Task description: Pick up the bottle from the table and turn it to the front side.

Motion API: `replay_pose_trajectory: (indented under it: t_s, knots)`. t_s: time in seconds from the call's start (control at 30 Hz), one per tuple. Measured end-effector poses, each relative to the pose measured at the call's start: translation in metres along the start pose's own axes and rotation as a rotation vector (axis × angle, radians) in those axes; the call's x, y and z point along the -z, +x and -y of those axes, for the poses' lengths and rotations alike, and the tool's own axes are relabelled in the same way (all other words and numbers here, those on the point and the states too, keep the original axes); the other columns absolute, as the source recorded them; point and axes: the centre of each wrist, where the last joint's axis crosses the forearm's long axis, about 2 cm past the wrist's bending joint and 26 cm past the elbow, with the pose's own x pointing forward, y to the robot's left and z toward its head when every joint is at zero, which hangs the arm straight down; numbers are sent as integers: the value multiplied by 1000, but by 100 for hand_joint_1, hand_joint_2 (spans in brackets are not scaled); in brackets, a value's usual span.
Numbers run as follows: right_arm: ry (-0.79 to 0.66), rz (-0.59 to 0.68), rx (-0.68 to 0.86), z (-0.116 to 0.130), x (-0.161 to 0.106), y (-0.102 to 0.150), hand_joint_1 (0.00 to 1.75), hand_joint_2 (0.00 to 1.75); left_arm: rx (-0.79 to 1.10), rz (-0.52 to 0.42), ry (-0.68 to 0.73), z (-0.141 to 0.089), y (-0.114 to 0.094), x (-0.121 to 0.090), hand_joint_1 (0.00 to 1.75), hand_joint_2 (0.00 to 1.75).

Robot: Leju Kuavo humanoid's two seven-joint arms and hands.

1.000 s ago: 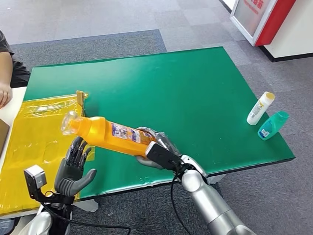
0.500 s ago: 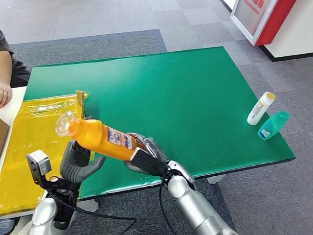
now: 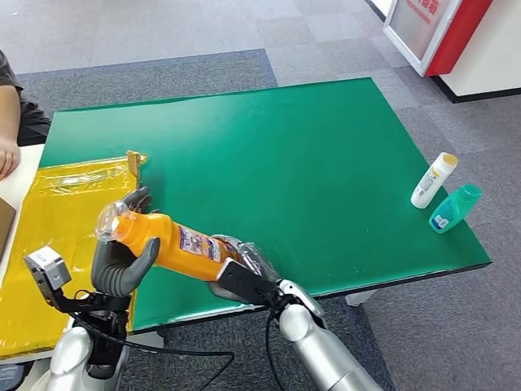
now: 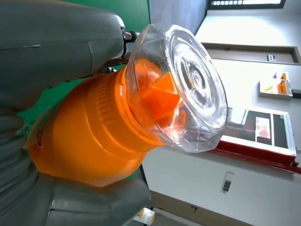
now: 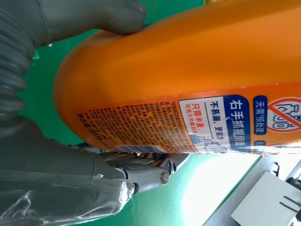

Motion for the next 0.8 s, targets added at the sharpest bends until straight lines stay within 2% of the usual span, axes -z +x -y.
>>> replay_pose_trajectory:
  t_s: [0.3,0.43,0.6,0.8]
  knots:
    - [5,3,2,-3,-2,1,174,175,-53,12,11,0,0,-1,175,175]
    - [0,9,2,-2,-3,2,0,175,-79,18,15,0,0,-2,175,175]
    - [-20,21,26,1,-4,5,0,175,-60,33,16,0,0,-2,175,175]
    - [-44,52,62,5,-5,9,0,175,110,30,10,-4,11,7,175,175]
